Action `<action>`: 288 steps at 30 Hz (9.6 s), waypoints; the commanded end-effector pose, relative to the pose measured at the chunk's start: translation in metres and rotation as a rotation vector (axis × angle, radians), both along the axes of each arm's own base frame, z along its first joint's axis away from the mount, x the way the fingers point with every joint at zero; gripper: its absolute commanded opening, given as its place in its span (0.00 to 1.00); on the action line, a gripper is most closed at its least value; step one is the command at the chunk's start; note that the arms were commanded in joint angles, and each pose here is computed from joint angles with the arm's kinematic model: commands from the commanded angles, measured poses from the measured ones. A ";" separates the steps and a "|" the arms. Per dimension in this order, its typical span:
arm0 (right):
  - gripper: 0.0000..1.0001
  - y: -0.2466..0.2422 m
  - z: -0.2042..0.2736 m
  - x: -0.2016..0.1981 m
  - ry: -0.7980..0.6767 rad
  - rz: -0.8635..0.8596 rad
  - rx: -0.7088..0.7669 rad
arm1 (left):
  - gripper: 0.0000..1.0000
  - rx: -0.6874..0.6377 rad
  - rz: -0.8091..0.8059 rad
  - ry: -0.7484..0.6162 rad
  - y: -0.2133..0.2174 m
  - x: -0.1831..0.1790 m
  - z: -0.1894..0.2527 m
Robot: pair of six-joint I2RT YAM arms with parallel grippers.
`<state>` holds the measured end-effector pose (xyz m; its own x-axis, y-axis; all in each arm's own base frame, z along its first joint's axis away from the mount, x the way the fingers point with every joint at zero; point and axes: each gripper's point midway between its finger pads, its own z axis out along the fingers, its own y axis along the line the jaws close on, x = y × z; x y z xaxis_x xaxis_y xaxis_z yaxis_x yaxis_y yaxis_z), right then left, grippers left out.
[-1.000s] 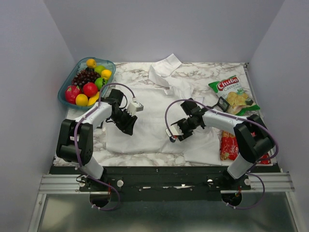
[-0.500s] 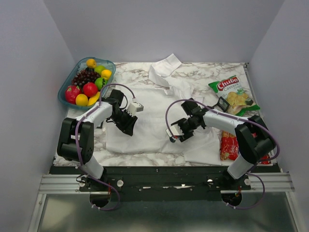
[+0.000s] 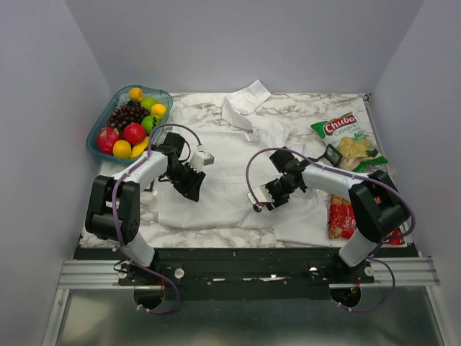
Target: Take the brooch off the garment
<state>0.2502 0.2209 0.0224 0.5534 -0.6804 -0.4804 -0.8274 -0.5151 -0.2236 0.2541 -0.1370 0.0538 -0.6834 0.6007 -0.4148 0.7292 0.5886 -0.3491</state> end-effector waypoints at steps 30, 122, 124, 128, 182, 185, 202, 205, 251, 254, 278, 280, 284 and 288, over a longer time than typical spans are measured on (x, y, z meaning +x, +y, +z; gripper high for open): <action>0.61 0.022 0.030 0.001 0.004 -0.131 0.144 | 0.48 -0.058 0.030 0.019 -0.013 0.011 0.004; 0.35 0.029 0.042 0.070 -0.238 -0.399 0.127 | 0.48 -0.112 0.050 0.064 -0.027 0.027 -0.003; 0.33 0.029 0.036 0.070 -0.225 -0.399 0.117 | 0.48 -0.112 0.050 0.069 -0.027 0.026 -0.003; 0.23 0.027 0.030 0.069 -0.191 -0.424 0.093 | 0.49 -0.112 0.047 0.068 -0.027 0.026 -0.003; 0.01 0.031 0.065 0.052 0.565 -0.896 0.221 | 0.37 -0.758 -0.180 0.004 -0.218 0.056 0.047; 0.01 0.033 0.066 0.056 0.566 -0.900 0.228 | 0.34 -0.758 -0.186 0.021 -0.219 0.051 0.046; 0.01 0.040 0.066 0.068 0.573 -0.914 0.239 | 0.44 -0.701 -0.213 -0.010 -0.214 0.045 0.021; 0.01 0.041 0.068 0.070 0.572 -0.913 0.243 | 0.41 -0.714 -0.211 -0.004 -0.217 0.046 0.023; 0.01 0.044 0.070 0.074 0.596 -0.897 0.210 | 0.34 -0.828 -0.104 0.024 -0.206 0.061 0.040; 0.01 0.044 0.070 0.073 0.593 -0.895 0.210 | 0.32 -0.820 -0.116 0.022 -0.205 0.060 0.038; 0.01 0.043 0.066 0.079 0.574 -0.885 0.195 | 0.19 -0.759 -0.298 -0.008 -0.198 0.048 0.032; 0.01 0.044 0.066 0.080 0.574 -0.885 0.198 | 0.19 -0.758 -0.297 -0.011 -0.199 0.050 0.032; 0.01 0.045 0.065 0.080 0.581 -0.882 0.197 | 0.22 -0.766 -0.259 0.016 -0.202 0.052 0.034; 0.01 0.047 0.068 0.080 0.592 -0.873 0.198 | 0.25 -0.792 -0.236 -0.008 -0.207 0.057 0.038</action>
<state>0.3230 0.2601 0.0877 -0.4765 -0.6029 -0.6399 -0.8791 0.3371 0.3370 0.3179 -0.3333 0.0874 -0.5613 0.2742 -0.7809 0.8179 0.0395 -0.5740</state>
